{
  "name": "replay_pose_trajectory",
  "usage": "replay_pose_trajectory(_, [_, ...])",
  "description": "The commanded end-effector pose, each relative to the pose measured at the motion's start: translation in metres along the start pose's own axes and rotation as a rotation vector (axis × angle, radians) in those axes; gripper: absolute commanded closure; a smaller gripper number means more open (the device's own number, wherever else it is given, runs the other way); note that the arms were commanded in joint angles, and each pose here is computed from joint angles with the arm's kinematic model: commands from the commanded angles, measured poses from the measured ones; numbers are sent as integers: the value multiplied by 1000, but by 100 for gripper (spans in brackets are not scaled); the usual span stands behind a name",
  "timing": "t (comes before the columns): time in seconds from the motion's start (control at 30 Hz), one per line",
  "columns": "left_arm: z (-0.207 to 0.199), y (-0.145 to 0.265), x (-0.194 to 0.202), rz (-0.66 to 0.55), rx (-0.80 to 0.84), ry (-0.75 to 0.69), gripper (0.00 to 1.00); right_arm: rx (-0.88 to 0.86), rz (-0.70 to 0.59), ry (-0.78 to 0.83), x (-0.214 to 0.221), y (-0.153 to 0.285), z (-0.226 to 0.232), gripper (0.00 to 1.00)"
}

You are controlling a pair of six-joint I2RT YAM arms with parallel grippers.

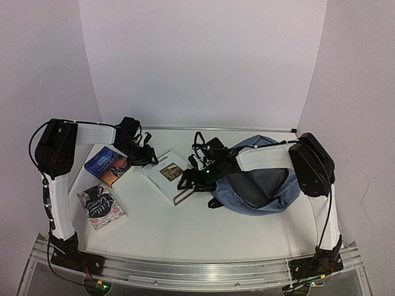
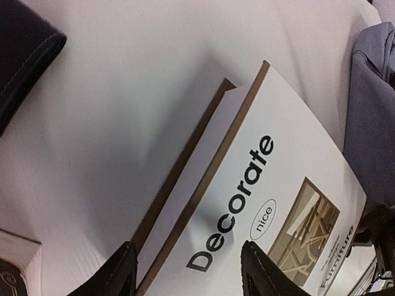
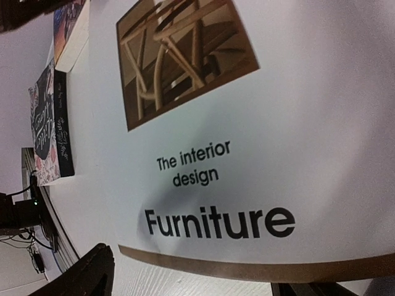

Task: Pack the student bag
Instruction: Pick up the book from the center of the board.

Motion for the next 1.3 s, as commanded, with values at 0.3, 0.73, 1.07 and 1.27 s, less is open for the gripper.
replay_pose_trajectory(0.3, [-59, 43, 69, -9, 127, 4, 48, -34, -88, 0, -28, 33, -9, 57])
replay_pose_trajectory(0.73, [-49, 64, 87, -106, 117, 84, 23, -92, -151, -31, -43, 89, 0, 100])
replay_pose_trajectory(1.07, [-43, 78, 84, -210, 250, 144, 14, -102, -131, -109, -42, 106, -13, 100])
replay_pose_trajectory(1.27, [-74, 86, 100, -277, 120, -28, 10, -125, -128, -242, -48, 111, -19, 100])
Point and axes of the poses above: each gripper's point midway between its finger pads, its own y axis back along the fingers, its own z axis along the line the jaws close on, x = y × z, the point moved 7 cm from there along y, back along the fingers, and after that the axes turned 3 degrees about -y, right-handed, at the moved point
